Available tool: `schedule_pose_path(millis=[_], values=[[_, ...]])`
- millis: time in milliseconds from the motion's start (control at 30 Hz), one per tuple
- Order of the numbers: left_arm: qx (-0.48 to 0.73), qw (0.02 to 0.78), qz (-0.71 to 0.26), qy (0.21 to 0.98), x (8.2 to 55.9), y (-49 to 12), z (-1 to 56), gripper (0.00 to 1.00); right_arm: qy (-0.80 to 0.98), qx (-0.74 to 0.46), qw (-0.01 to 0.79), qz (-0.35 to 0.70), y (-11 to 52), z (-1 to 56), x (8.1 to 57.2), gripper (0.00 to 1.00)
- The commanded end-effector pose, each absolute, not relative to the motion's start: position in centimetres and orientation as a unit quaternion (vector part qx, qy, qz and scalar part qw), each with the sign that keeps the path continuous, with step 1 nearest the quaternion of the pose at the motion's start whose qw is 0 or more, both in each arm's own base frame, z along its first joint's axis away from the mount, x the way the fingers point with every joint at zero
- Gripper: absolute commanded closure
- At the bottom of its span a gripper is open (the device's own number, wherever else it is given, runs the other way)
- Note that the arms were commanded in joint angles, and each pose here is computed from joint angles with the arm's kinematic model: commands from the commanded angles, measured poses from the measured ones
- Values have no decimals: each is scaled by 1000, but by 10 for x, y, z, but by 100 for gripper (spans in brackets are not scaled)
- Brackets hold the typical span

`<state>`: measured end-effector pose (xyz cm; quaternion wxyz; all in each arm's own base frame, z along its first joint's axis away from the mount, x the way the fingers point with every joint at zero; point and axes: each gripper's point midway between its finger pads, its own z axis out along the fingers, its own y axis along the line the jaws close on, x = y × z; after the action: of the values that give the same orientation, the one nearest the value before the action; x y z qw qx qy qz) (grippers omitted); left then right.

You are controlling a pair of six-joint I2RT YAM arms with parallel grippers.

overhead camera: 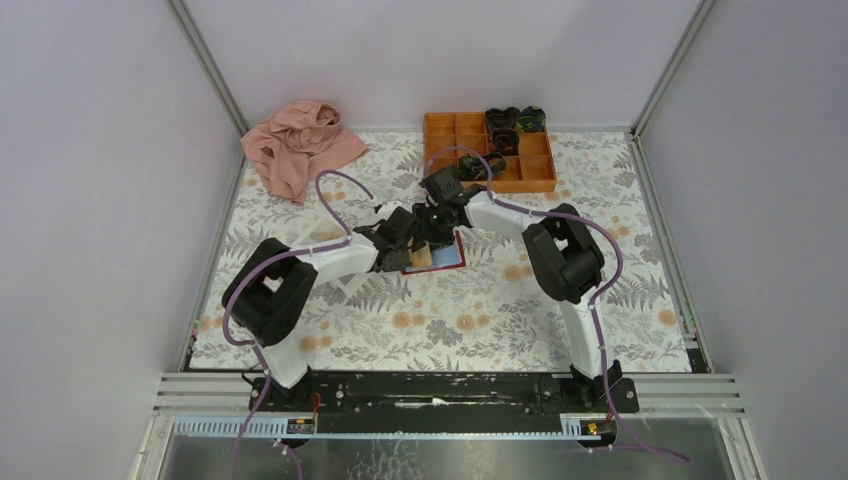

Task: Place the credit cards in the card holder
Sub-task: Insert the credit card into the card holder.

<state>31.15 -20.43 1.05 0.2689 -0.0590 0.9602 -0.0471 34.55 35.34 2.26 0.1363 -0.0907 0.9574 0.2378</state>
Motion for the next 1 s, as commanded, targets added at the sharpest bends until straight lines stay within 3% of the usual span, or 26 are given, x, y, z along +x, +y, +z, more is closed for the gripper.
schedule_pose_path(millis=[0,967], values=[[-60,252,-80,963,304,-222,0,100,951,-124,140,247,363,40,326,47],[-60,258,-73,961,301,-214,2,100,941,-91,248,211,334,77,362,49]])
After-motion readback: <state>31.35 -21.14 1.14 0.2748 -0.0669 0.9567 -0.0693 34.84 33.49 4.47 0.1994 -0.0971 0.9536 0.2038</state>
